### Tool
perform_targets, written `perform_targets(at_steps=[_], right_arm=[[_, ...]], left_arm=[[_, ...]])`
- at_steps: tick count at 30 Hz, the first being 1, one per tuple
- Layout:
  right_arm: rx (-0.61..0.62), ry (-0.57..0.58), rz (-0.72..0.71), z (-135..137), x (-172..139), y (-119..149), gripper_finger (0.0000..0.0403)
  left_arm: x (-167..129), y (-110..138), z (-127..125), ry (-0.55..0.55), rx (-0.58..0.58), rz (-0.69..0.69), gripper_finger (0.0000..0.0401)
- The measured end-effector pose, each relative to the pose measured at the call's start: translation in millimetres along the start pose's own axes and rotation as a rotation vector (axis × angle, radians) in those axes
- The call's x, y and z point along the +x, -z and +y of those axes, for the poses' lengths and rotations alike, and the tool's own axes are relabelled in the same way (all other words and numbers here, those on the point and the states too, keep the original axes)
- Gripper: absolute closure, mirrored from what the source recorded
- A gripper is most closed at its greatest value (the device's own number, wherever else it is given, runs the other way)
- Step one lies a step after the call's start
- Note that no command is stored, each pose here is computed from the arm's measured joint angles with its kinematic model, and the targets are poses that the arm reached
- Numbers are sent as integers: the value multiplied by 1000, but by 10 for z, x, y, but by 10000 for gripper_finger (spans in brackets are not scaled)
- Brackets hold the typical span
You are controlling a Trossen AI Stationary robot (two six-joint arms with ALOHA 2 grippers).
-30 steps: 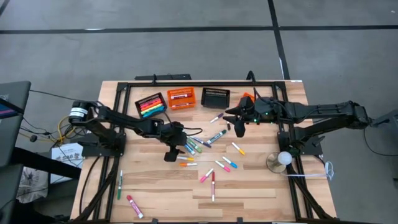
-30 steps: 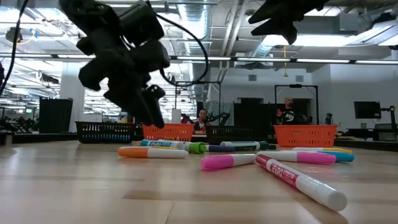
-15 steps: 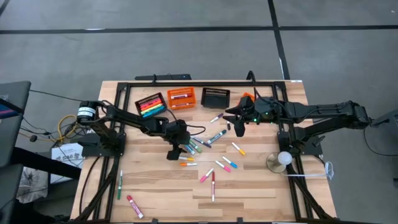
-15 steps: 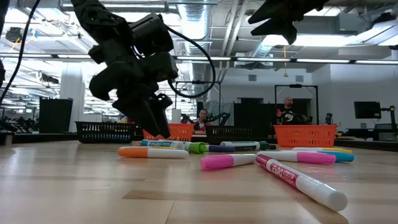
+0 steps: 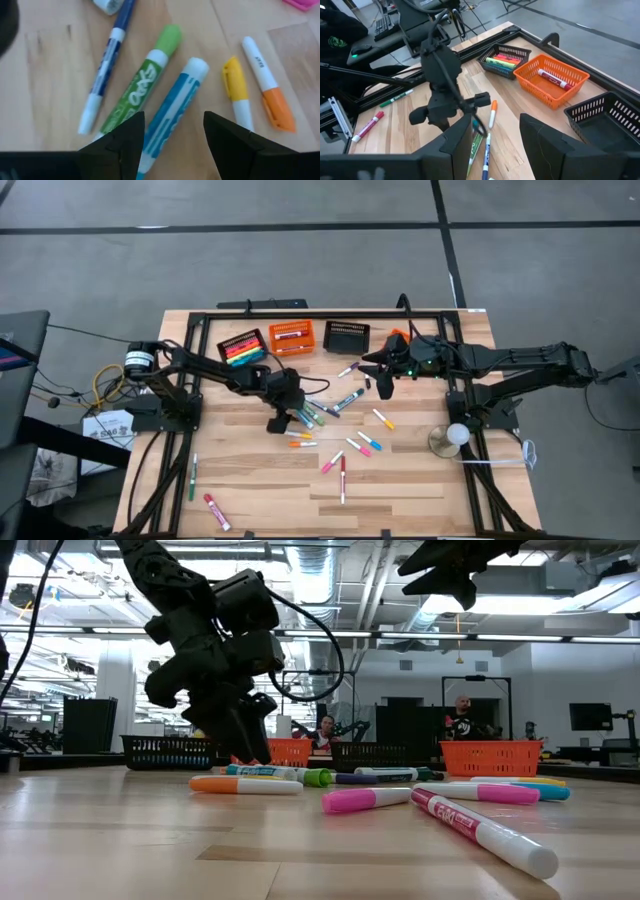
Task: Pick & Place Markers
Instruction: Put the blue marker pen into the left orange bin
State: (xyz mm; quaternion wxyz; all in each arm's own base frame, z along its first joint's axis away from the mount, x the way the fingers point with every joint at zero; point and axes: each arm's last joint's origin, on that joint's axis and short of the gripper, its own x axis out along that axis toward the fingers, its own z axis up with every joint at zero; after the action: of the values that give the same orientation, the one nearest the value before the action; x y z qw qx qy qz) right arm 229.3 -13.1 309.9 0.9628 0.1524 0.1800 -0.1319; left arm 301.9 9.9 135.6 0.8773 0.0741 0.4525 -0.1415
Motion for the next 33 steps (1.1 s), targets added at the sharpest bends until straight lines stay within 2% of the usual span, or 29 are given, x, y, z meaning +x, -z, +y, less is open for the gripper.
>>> perform_targets(at_steps=[4,11,20,26,29,33], right_arm=[[0,0,0,0,0,0,250],[0,4,-1,-1,0,-1,247],[1,19,-9,-7,-1,-6,252],[6,15,-28,-9,1,-26,252],[6,17,-31,-11,2,-30,253],[2,15,-34,-9,1,-32,250]], left_arm=[[-9,13,42,-7,1,0,203],[6,-8,-36,34,60,-8,212],[235,70,7,51,40,61,214],[229,47,10,50,42,54,218],[243,59,7,51,41,64,240],[249,76,5,50,31,82,294]])
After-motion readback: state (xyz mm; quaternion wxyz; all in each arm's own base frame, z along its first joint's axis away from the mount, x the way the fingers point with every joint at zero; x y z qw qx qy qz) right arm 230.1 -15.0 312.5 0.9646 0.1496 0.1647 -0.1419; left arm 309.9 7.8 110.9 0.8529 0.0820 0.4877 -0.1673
